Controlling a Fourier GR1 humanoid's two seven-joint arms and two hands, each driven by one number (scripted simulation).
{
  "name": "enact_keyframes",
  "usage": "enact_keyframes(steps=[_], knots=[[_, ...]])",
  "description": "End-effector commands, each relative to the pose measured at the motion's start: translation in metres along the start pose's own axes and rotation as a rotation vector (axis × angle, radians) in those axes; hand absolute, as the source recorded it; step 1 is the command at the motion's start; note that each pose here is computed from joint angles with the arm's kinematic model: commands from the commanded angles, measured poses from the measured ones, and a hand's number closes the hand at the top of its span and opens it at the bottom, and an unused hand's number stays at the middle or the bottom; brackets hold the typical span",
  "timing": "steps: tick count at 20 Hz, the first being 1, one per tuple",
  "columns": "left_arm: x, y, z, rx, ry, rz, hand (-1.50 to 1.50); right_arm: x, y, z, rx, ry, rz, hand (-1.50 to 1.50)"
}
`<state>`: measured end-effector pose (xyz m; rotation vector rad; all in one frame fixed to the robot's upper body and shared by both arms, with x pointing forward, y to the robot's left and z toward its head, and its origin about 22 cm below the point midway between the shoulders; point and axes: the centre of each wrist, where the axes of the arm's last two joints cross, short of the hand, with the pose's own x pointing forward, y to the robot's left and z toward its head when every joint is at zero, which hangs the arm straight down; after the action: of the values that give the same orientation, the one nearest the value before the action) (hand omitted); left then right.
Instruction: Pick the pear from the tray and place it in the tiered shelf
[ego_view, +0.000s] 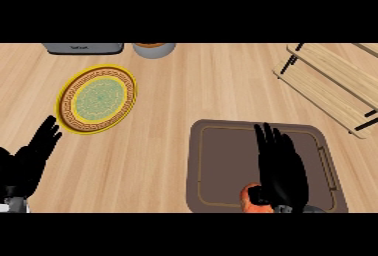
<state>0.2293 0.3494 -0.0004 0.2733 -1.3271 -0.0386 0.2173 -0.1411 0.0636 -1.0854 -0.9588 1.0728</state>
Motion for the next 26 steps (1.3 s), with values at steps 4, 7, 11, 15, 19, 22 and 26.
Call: enact_keyframes(steps=[4, 7, 11, 15, 19, 22, 26], knots=[[0.001, 0.009, 0.005, -0.024, 0.000, 0.004, 0.00, 0.021, -0.023, 0.004, 0.079, 0.118, 0.195, -1.50], [0.007, -0.002, 0.005, -0.025, 0.000, 0.011, 0.00, 0.014, -0.026, -0.014, 0.110, 0.124, 0.200, -1.50], [-0.005, -0.001, -0.008, 0.005, 0.009, 0.003, 0.00, 0.004, -0.027, -0.014, 0.114, 0.138, 0.194, -1.50], [0.014, 0.004, -0.007, -0.015, -0.019, -0.022, 0.00, 0.003, -0.017, -0.038, 0.117, 0.163, 0.214, -1.50], [0.015, -0.012, -0.004, -0.013, 0.013, 0.023, 0.00, -0.010, 0.010, -0.052, 0.117, 0.152, 0.219, -1.50], [0.000, -0.006, 0.009, -0.020, -0.009, 0.015, 0.00, -0.011, 0.007, -0.037, 0.106, 0.135, 0.205, -1.50], [0.002, -0.009, -0.002, -0.007, -0.023, -0.003, 0.00, -0.036, 0.019, -0.056, 0.113, 0.123, 0.219, -1.50]])
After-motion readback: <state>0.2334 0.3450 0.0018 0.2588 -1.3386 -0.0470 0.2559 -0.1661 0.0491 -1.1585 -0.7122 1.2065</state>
